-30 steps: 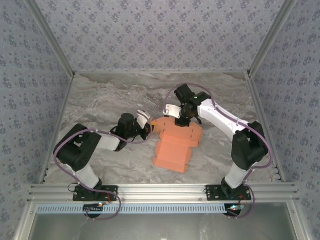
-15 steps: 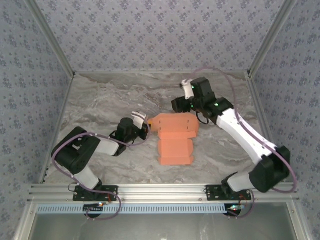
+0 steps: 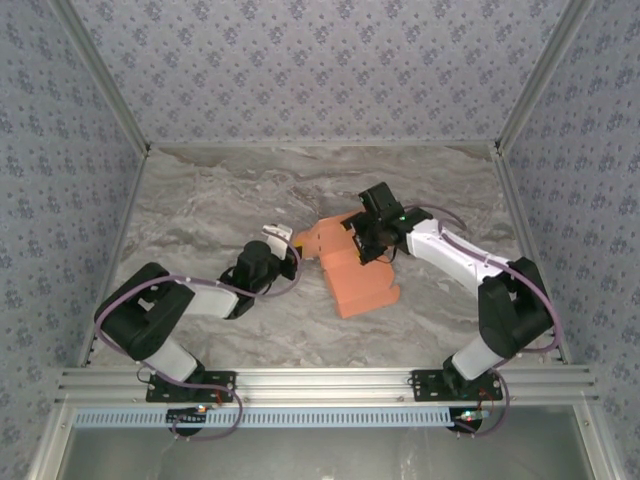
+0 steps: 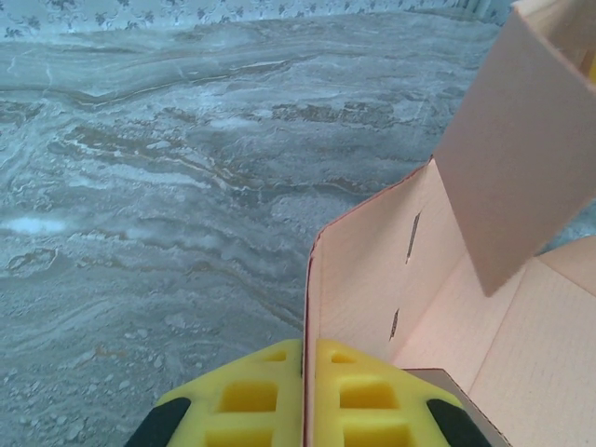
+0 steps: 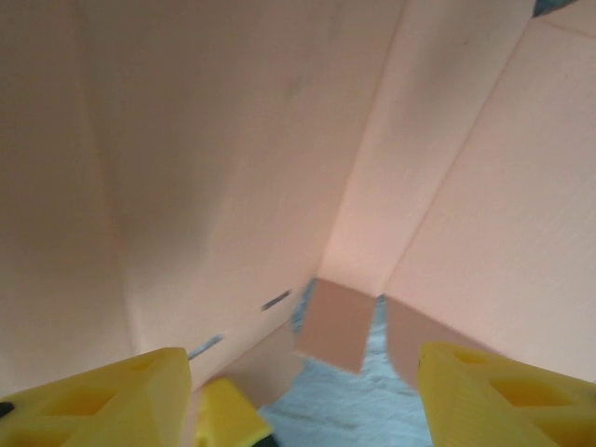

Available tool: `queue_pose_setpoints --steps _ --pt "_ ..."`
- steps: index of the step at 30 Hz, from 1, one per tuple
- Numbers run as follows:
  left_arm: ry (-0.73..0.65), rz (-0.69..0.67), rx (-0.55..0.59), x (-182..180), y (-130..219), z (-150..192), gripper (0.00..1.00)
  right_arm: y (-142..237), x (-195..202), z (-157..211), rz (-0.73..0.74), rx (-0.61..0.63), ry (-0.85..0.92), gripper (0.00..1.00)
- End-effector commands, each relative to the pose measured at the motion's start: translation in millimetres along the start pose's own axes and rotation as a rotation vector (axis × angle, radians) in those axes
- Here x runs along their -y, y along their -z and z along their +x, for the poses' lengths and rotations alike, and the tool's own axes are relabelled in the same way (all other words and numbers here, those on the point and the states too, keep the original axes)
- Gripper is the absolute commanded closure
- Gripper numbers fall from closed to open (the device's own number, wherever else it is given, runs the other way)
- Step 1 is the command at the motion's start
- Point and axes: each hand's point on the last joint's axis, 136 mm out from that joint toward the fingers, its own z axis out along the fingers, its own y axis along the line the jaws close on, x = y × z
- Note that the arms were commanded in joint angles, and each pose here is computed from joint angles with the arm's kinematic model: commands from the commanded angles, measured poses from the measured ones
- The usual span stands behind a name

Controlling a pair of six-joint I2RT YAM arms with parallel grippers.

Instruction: Fold the paper box

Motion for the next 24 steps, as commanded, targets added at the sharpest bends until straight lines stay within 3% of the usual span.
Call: queue_pose_setpoints --steps 1,6,10,12,17,19,21,24 --pt "0.002 -0.029 0.031 -2 0 -3 1.0 22 -37 4 -0.095 -0.004 -0.079 0.32" --pt "-0.008 -0.051 0.039 -5 1 -2 1.0 17 -48 0 -0.102 -0.007 -0.122 0.28" --pt "-0.014 -0.051 0.053 -5 3 -3 1.0 -5 -45 -4 -0.058 -0.014 -0.164 0.32" --pt "-0.008 -0.054 0.059 -5 4 -3 1.0 -15 -42 -7 -0.045 -0.02 -0.182 0.39" --pt "-0.005 -0.054 0.053 -6 8 1 0.97 -22 -43 -14 -0.054 0.003 -0.158 0.69" --pt "0.008 -0.056 0.061 -7 12 0 0.88 -21 -43 -16 -0.055 0.011 -0.145 0.84" --pt "0.016 -0.04 0.071 -4 15 -4 0.65 -22 -43 -17 -0.061 0.005 -0.123 0.93" --pt "-0.004 0.026 0.093 9 23 -17 0.44 -27 -39 -16 -0.054 -0.008 -0.089 0.95"
